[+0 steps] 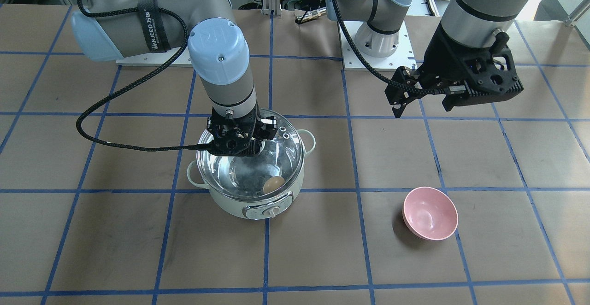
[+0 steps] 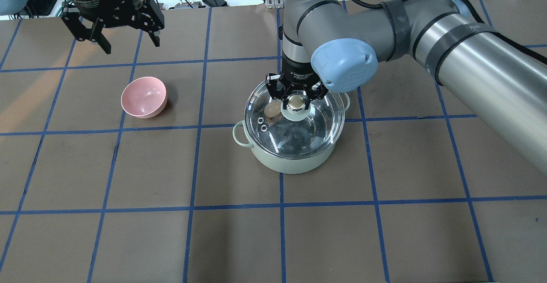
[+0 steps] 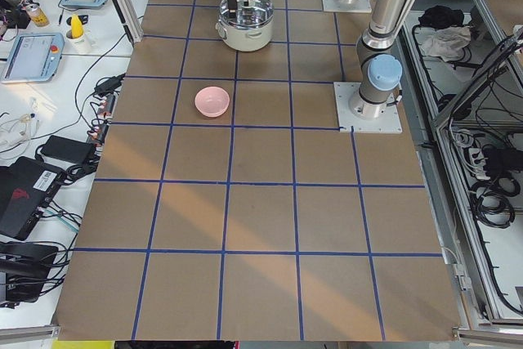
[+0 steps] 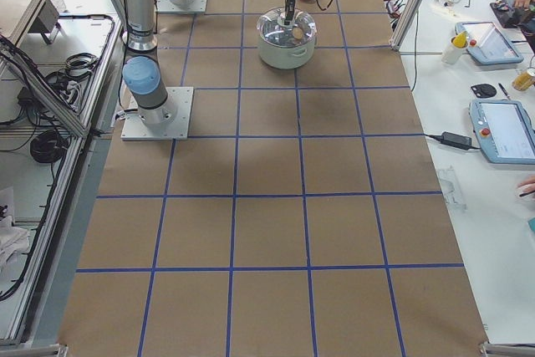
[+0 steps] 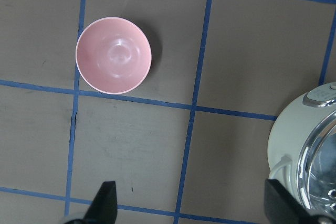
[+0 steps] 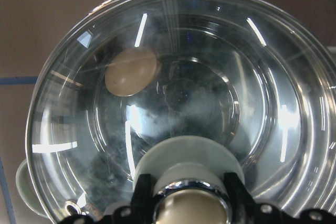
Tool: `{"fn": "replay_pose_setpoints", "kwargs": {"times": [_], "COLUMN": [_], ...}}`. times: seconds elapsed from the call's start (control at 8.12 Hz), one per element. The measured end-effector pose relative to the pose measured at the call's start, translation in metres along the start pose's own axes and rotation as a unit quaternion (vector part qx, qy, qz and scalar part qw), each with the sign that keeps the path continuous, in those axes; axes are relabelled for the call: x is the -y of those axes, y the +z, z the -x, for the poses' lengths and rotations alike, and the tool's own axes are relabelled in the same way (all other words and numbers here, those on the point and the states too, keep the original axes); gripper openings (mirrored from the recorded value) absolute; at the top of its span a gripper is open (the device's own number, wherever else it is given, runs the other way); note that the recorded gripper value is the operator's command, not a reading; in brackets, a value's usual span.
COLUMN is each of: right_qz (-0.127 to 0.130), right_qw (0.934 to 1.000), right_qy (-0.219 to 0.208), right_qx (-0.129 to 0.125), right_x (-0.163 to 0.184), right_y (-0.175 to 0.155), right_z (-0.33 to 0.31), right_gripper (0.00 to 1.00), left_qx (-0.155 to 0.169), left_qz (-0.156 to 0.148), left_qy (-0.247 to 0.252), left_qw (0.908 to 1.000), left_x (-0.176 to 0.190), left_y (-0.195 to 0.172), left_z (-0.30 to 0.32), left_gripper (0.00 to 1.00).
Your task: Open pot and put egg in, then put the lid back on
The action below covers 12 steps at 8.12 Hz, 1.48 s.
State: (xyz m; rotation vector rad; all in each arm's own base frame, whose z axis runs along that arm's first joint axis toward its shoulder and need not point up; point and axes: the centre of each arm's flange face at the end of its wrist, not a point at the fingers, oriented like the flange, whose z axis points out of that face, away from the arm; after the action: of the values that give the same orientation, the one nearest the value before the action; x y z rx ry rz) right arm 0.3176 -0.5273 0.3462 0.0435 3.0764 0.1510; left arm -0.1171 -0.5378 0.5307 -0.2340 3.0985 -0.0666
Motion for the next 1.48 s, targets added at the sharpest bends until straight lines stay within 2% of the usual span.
{"fn": "replay_pose_setpoints", "kwargs": {"times": [0.49,0.99,1.23,1.36,1.48], "right_qz": [0.005,-0.009,-0.016,-0.015,-0.015], "right_qw": [0.9999,0.9998,0.9996,0.9996,0.9996], "right_qy": [0.006,-0.012,-0.020,-0.019,-0.017], "right_qx": [0.012,0.013,0.013,0.015,0.014], "right_x": [-0.0014,0.0019,0.0035,0.0034,0.0035], "right_y": [-0.0005,-0.0022,-0.0023,-0.0016,-0.0012], "right_z": [0.0023,0.0029,0.0030,0.0033,0.0032], "right_gripper": [0.00,0.00,0.59,0.75,0.80], "left_qx": [-0.006,-0.007,-0.006,-0.006,-0.005], "left_qz": [-0.011,-0.014,-0.010,-0.009,-0.009], "left_qy": [-0.002,0.000,0.001,0.002,0.002], "left_qw": [0.9999,0.9999,0.9999,0.9999,0.9999], "left_x": [-0.0072,-0.0096,-0.0059,-0.0048,-0.0045], "left_y": [-0.0115,-0.0137,-0.0081,-0.0068,-0.0061], "left_z": [0.0022,-0.0002,-0.0018,-0.0021,-0.0021], "left_gripper": [1.00,1.00,1.00,1.00,1.00]}}
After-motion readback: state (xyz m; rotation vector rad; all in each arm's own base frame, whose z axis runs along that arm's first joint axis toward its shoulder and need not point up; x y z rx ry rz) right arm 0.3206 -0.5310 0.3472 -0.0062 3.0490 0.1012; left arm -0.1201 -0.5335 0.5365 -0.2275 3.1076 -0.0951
